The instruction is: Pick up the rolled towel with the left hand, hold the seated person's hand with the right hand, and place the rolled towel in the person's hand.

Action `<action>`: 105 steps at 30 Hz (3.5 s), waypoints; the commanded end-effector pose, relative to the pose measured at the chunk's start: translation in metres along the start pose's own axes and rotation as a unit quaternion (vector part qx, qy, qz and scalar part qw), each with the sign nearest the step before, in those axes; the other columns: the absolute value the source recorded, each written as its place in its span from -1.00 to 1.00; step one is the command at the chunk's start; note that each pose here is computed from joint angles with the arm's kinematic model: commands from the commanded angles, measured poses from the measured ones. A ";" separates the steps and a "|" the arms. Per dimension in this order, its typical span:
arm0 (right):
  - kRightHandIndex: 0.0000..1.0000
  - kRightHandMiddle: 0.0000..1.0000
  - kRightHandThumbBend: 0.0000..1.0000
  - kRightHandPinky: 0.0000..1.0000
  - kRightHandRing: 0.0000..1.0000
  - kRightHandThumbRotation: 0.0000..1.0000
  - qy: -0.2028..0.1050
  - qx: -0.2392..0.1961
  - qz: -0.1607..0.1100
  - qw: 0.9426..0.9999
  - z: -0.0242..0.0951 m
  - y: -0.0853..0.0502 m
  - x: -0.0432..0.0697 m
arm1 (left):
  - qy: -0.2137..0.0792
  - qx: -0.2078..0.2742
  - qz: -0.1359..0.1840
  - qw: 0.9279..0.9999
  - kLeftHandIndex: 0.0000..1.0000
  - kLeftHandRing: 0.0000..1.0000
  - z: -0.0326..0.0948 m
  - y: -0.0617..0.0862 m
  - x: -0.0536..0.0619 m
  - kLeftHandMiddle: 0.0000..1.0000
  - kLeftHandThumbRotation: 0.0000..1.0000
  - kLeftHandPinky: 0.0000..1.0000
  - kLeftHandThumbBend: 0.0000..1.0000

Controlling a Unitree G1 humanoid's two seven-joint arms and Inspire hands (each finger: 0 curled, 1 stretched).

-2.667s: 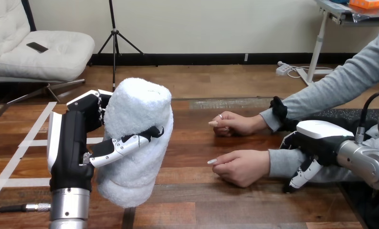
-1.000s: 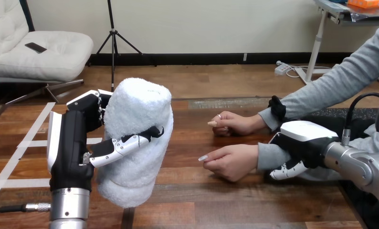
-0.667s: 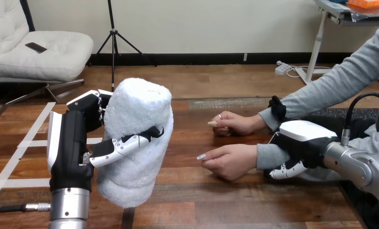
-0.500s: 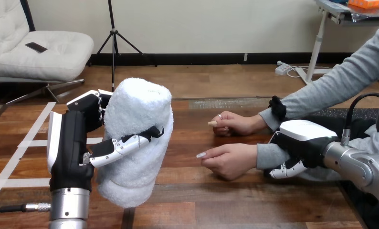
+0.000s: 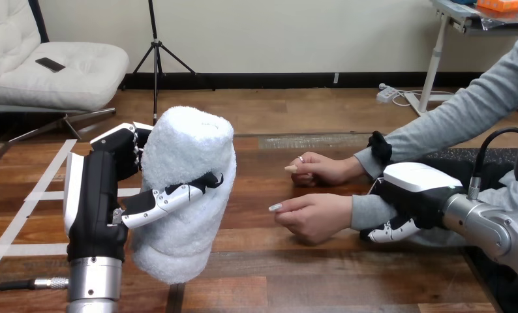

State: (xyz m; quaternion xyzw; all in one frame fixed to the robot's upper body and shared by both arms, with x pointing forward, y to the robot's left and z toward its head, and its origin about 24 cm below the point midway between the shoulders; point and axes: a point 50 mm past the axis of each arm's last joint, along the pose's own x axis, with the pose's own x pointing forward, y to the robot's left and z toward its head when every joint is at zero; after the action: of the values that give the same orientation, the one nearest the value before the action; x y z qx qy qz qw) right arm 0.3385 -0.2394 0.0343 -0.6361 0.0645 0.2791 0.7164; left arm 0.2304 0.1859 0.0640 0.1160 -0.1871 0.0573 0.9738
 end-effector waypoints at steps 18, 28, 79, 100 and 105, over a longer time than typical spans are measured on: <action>-0.33 -0.32 -0.04 -0.51 -0.42 -0.24 -0.021 0.033 -0.052 0.998 0.007 -0.018 0.003 | -0.062 -0.009 0.017 0.998 -0.19 -0.31 0.018 0.003 0.019 -0.21 -1.00 -0.40 0.30; -0.34 -0.34 -0.03 -0.53 -0.45 -0.28 -0.033 0.046 -0.071 0.996 0.008 -0.021 0.002 | -0.059 -0.012 0.020 0.998 -0.18 -0.30 0.017 0.002 0.019 -0.21 -1.00 -0.39 0.31; -0.35 -0.35 -0.02 -0.54 -0.45 -0.44 -0.090 0.084 -0.112 0.986 0.016 -0.047 -0.004 | -0.092 -0.032 -0.001 0.995 -0.21 -0.28 0.001 -0.012 0.052 -0.19 -1.00 -0.36 0.23; -0.34 -0.37 -0.02 -0.56 -0.48 -0.43 -0.098 0.095 -0.114 0.984 0.016 -0.044 -0.006 | -0.101 -0.035 -0.018 0.994 -0.19 -0.26 -0.006 -0.022 0.081 -0.20 -1.00 -0.33 0.21; -0.36 -0.39 -0.02 -0.58 -0.50 -0.44 -0.098 0.096 -0.114 0.984 0.015 -0.044 -0.006 | -0.098 -0.034 -0.020 0.994 -0.19 -0.25 -0.007 -0.023 0.087 -0.20 -1.00 -0.32 0.20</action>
State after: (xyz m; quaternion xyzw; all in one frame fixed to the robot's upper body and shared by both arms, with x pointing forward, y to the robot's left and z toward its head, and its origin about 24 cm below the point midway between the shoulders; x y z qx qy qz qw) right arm 0.3420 -0.2386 0.0557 -0.5592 0.0112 0.2655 0.7853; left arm 0.2899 0.1722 0.0438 0.0944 -0.2012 0.0203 0.9748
